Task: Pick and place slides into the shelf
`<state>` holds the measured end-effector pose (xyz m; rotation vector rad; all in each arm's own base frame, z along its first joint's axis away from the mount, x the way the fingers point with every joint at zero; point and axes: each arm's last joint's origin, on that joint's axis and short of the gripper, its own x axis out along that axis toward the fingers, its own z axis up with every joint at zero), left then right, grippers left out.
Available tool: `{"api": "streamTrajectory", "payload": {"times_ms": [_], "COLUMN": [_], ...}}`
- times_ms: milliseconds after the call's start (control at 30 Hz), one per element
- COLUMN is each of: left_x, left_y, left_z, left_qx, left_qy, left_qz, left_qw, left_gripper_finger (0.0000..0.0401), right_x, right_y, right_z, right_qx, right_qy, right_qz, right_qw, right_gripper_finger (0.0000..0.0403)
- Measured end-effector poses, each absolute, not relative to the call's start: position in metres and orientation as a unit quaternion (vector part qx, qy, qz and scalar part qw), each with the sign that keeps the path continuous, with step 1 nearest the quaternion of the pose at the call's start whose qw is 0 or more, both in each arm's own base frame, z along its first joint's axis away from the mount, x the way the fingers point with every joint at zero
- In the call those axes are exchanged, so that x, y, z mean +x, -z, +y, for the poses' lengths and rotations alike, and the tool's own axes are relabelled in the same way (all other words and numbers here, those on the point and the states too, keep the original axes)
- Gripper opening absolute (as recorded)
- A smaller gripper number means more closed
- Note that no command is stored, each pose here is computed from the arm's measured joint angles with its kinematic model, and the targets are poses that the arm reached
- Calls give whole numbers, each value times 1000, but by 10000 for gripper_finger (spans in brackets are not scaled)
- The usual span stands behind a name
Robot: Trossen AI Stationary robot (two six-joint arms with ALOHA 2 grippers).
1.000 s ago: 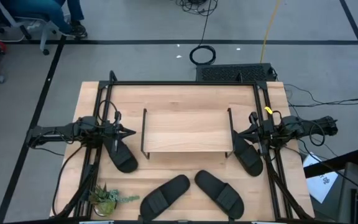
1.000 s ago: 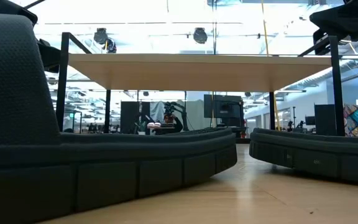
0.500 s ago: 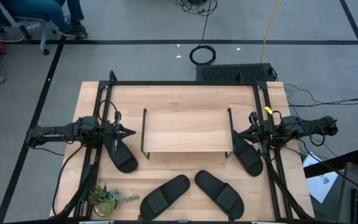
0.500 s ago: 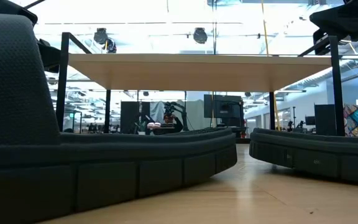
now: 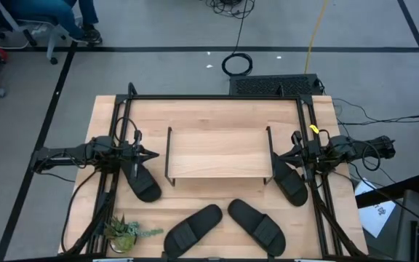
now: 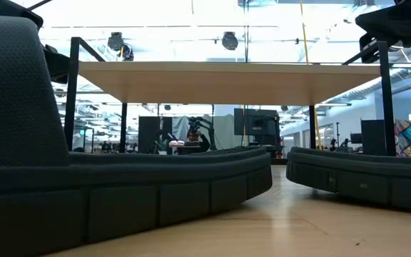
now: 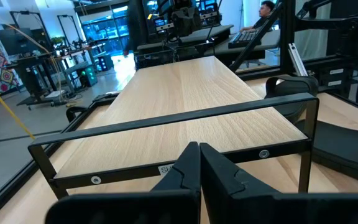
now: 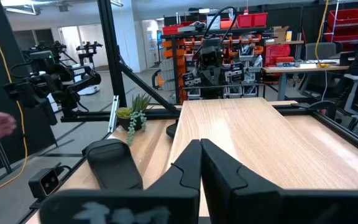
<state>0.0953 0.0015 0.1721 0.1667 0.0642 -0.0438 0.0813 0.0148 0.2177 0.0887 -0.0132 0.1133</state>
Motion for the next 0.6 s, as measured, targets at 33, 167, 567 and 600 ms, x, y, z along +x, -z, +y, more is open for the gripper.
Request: {"api": "streamTrajectory", "payload": {"times_ms": [33, 167, 567, 600], "left_x": [95, 95, 95, 95], "left_y": [-172, -172, -172, -172], "left_z": [1, 1, 1, 1], "left_qx": [83, 83, 83, 83], "left_qy": [22, 22, 22, 22], "left_qz": [32, 32, 32, 32], "left_qw": [996, 996, 996, 996], "left_gripper_finger": [1, 1, 1, 1], "right_x": [81, 81, 81, 81], "right_y": [-218, -218, -219, -220], "right_z": [15, 15, 15, 15], "right_qx": [44, 44, 45, 47], "right_qy": [-57, -57, -57, -57], "right_qz": [-6, -7, -13, -19], "right_qw": [997, 997, 997, 997], "right_gripper_finger": [0, 0, 0, 0]}}
